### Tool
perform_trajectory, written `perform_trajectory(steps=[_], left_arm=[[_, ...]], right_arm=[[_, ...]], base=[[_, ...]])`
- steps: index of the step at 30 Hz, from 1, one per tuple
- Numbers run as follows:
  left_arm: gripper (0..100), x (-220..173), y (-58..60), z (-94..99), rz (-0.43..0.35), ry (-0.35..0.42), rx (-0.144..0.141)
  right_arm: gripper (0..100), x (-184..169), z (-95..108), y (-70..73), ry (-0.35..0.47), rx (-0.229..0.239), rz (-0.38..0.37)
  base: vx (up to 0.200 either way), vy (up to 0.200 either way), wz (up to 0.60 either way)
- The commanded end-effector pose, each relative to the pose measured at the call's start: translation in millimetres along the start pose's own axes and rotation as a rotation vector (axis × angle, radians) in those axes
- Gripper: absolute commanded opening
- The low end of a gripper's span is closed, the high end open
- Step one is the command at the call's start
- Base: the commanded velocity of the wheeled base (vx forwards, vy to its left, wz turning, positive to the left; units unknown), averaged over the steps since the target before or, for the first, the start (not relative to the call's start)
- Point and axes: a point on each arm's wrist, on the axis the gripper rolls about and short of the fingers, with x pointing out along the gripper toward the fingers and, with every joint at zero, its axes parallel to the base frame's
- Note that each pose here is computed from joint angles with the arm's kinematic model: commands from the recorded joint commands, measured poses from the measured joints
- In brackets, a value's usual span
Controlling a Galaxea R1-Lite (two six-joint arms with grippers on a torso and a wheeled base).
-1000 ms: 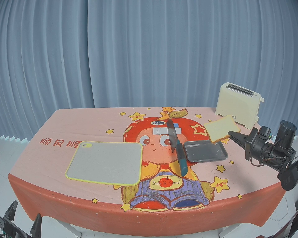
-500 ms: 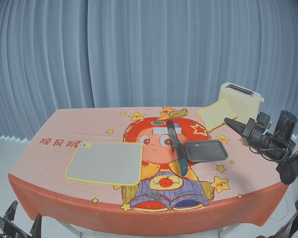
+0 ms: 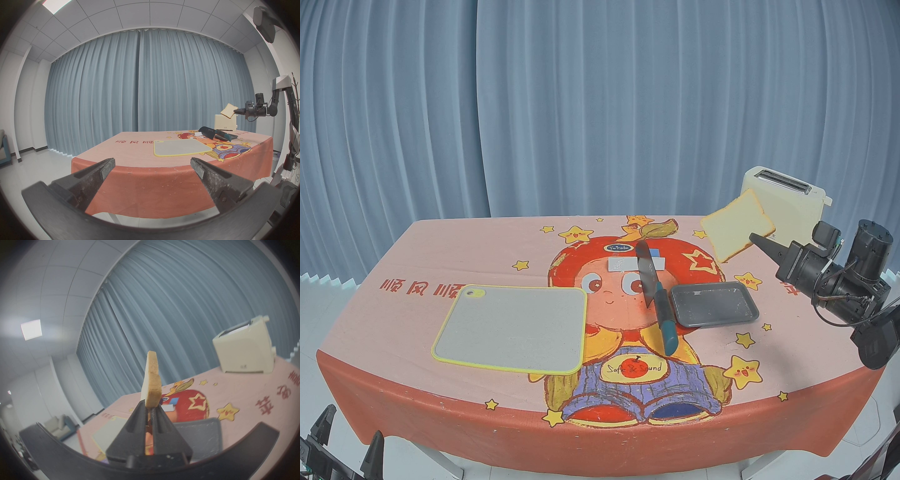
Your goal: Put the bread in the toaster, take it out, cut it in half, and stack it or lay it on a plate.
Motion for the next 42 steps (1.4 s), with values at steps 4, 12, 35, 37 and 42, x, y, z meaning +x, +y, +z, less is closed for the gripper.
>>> perform_trajectory(steps=[4,12,35,37,42], left_arm=[[100,1,0.0,-2.3,0.002,0.010,0.000],[100,1,0.0,-2.3,0.002,0.010,-0.002],[100,1,0.0,-2.7,0.002,0.012,-0.004],[100,1,0.0,-2.7,0.002,0.012,-0.004],[100,1,0.0,-2.7,0.002,0.012,-0.005]], right_arm=[[0,1,-1,1.4,-0.022,-0.122,-0.048],[0,-1,2,3.7,-0.065,-0.183,-0.033],[0,-9,5,4.0,-0.111,-0.335,-0.022],[0,-9,5,4.3,-0.112,-0.340,-0.021],[0,-10,6,4.4,-0.115,-0.343,-0.022]], base=[[0.000,0.000,0.00],[0.000,0.000,0.00],[0.000,-0.078,0.00],[0.000,-0.200,0.00],[0.000,-0.200,0.00]])
